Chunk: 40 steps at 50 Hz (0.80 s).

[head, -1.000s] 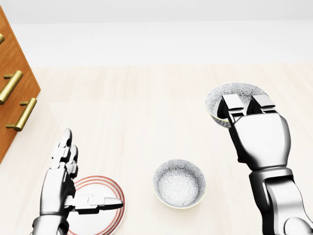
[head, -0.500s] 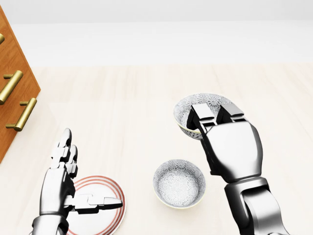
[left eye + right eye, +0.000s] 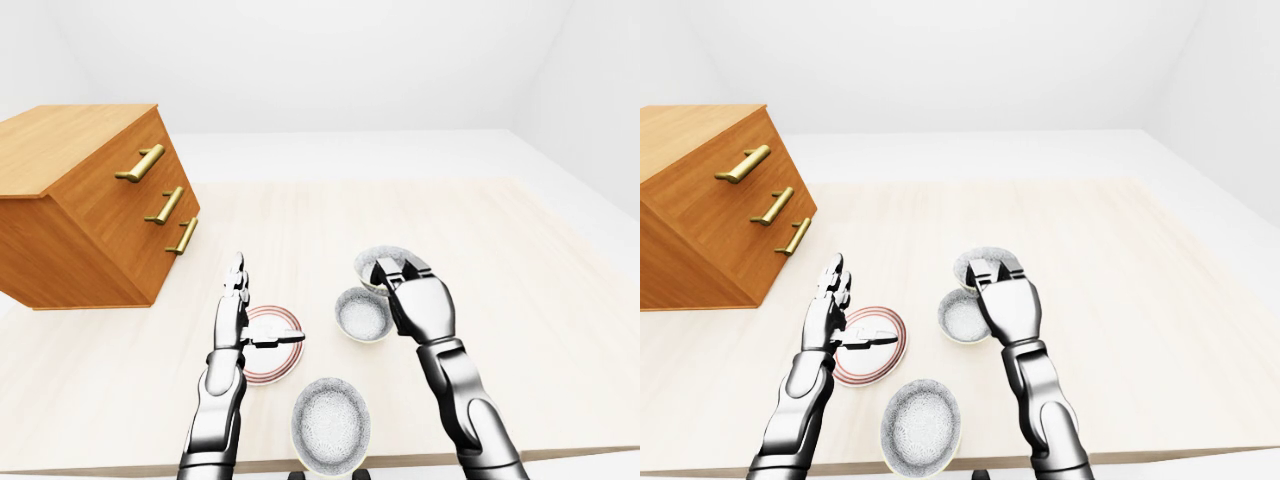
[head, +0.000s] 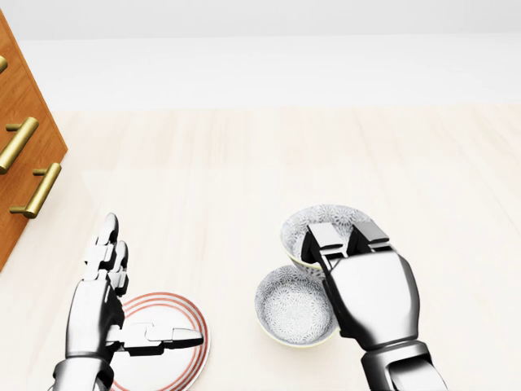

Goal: Stack the bowl at the front on the bowl in the middle.

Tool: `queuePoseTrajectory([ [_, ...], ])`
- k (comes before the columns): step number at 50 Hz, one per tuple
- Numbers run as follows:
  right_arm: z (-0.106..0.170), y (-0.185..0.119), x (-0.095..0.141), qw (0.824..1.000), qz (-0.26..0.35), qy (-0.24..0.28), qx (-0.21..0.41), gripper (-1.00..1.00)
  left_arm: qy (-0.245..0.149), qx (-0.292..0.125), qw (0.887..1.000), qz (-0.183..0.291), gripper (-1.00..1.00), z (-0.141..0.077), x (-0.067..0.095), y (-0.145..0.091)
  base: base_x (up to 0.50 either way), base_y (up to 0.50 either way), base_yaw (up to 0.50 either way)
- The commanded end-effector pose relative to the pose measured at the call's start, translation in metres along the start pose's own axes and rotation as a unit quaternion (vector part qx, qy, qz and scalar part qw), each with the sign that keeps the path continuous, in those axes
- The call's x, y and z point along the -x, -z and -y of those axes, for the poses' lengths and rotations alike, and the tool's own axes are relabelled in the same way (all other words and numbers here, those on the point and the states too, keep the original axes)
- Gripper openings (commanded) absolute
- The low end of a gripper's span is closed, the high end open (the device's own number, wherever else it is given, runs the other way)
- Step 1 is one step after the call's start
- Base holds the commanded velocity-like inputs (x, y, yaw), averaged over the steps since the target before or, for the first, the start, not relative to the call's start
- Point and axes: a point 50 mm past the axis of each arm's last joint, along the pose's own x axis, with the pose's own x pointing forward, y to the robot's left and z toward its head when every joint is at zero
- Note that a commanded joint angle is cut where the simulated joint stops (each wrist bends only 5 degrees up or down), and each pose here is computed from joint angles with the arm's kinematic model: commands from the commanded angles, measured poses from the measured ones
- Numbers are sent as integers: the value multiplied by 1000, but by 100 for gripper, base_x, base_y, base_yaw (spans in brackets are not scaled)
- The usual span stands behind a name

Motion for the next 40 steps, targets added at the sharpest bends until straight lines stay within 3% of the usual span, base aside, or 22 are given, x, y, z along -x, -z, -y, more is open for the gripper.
queuePoseTrajectory([
  [1,-11,-1,8,999,-7,-3,-32,-100,-1,-1,1000,1,100,0,0,0,0,0,0],
  [18,-4,-14,0,999,17,9,-38,-100,0,-1,1000,2,100,-1,0,-1,0,0,0],
  [40,-16,-16,11,999,16,-7,-42,-100,2,-1,1000,1,100,1,1,1,0,0,0],
])
